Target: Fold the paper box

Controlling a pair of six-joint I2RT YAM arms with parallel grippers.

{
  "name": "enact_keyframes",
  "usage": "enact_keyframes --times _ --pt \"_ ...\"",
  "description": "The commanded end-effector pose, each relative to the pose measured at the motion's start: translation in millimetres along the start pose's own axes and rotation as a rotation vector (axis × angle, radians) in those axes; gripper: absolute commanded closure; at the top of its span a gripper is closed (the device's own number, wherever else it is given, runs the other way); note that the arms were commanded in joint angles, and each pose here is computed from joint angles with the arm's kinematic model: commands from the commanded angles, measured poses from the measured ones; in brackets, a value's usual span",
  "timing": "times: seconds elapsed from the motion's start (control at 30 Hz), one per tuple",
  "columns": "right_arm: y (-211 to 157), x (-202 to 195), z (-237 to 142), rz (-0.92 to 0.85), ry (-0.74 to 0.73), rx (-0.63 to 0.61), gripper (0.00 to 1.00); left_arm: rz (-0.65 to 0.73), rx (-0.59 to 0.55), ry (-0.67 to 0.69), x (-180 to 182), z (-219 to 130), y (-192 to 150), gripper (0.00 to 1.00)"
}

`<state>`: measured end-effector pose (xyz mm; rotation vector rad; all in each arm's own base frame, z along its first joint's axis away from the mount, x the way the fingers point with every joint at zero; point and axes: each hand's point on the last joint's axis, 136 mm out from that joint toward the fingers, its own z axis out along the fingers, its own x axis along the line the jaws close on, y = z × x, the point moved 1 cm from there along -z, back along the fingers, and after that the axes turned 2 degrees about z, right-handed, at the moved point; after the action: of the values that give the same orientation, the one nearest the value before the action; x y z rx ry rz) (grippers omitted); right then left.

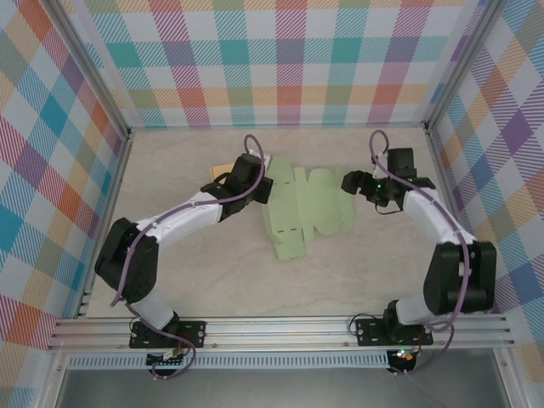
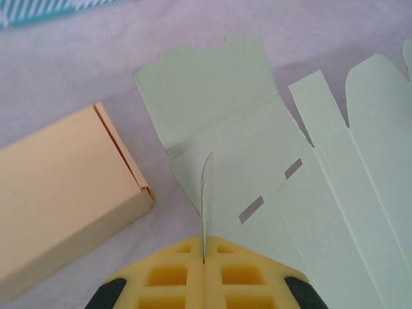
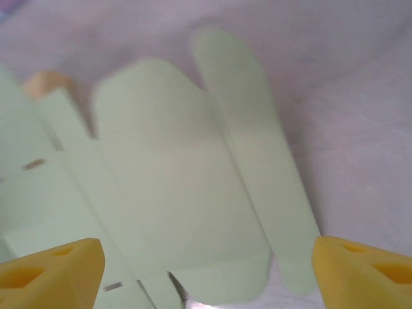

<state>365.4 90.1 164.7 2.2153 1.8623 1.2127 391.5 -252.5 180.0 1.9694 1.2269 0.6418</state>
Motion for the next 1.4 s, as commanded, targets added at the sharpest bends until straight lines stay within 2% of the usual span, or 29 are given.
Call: enact_keyframes --times 0.0,0.13,0.23,0.43,0.6,0.73,0.93,1.1,1.23,1.3,1.33,1.37 --pt "8.4 60.7 -32.5 -0.169 0.297 -0.1 0.14 0.304 0.046 -0.072 -6.8 -22.9 -12.6 1.0" --pt "12.9 96.0 -65.4 -0.277 0.431 -0.154 0.09 0.492 0.016 -0.144 -13.5 -52.7 -4.5 1.0" --pt "11.7 118.5 -78.3 -0.37 0.509 -0.164 0.12 0.601 -0.038 -0.184 -19.0 -72.7 9.7 1.0" --pt "2.4 151.7 -74.9 -0.565 0.58 -0.147 0.13 0.763 -0.108 -0.219 -24.6 -88.2 28.7 1.0" --pt "-11.5 167.3 -56.7 -0.666 0.635 -0.083 0.14 0.833 -0.133 -0.275 -34.5 -92.7 41.4 1.0" --pt "-22.8 170.6 -37.4 -0.739 0.618 -0.039 0.15 0.873 -0.16 -0.339 -46.4 -99.3 45.7 1.0" --pt "-28.0 173.6 -26.3 -0.766 0.626 -0.015 0.24 0.927 -0.171 -0.393 -59.7 -104.0 41.9 1.0" --pt "-37.9 177.2 -15.5 -0.784 0.654 0.02 0.27 0.935 -0.179 -0.415 -64.6 -103.2 44.1 1.0" --pt "-46.5 182.0 -11.4 -0.786 0.7 0.06 0.39 0.942 -0.182 -0.412 -66.1 -99.6 48.1 1.0" --pt "-48.6 182.6 -9.1 -0.789 0.707 0.07 0.5 0.944 -0.19 -0.414 -67.7 -98.9 50.3 1.0" --pt "-49.8 183.4 -8.5 -0.79 0.709 0.075 0.61 0.946 -0.194 -0.416 -68.1 -99.1 50.9 1.0" --pt "-49.9 183.6 -8.0 -0.79 0.708 0.077 0.78 0.946 -0.198 -0.415 -68.7 -98.3 51.7 1.0"
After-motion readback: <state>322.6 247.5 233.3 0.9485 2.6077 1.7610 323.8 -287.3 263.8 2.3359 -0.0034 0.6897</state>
